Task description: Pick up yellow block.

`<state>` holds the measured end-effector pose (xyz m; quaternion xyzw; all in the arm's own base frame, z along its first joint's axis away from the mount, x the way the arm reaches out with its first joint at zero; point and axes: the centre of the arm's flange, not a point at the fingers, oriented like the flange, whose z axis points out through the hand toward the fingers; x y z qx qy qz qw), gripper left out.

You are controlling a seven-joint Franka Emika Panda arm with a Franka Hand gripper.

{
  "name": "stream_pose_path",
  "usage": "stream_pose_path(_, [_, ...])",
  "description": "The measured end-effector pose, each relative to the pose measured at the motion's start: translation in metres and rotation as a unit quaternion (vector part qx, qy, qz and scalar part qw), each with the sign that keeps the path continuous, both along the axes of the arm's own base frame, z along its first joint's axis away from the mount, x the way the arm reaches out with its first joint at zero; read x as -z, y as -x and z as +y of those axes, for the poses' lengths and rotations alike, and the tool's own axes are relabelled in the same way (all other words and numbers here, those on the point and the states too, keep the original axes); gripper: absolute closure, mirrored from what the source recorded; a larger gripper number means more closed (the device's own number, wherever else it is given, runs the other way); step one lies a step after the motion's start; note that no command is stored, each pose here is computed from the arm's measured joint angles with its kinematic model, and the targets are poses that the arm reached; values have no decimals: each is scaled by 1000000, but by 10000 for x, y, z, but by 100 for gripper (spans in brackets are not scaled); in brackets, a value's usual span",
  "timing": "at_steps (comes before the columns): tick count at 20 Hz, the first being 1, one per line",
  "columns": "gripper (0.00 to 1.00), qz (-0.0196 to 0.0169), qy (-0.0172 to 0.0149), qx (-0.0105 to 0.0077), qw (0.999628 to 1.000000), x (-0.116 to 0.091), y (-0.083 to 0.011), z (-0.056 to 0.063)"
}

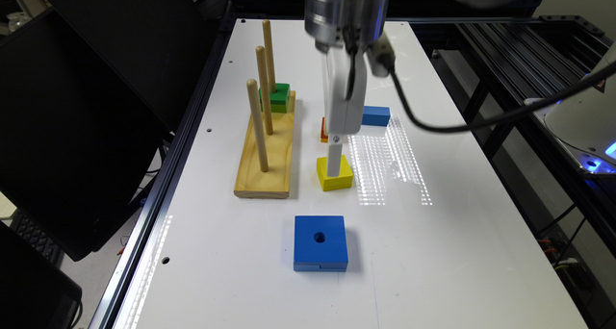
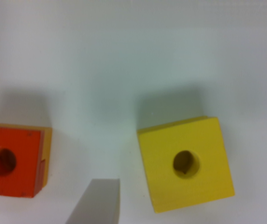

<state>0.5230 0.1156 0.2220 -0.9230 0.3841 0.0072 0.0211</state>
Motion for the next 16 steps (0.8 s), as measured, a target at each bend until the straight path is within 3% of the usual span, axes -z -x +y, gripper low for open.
stream_pose_path(5, [0, -1771, -117, -96, 999998, -14, -11, 3])
stream_pose_path(16, [0, -727, -285, -1313, 999999, -13, 0, 38])
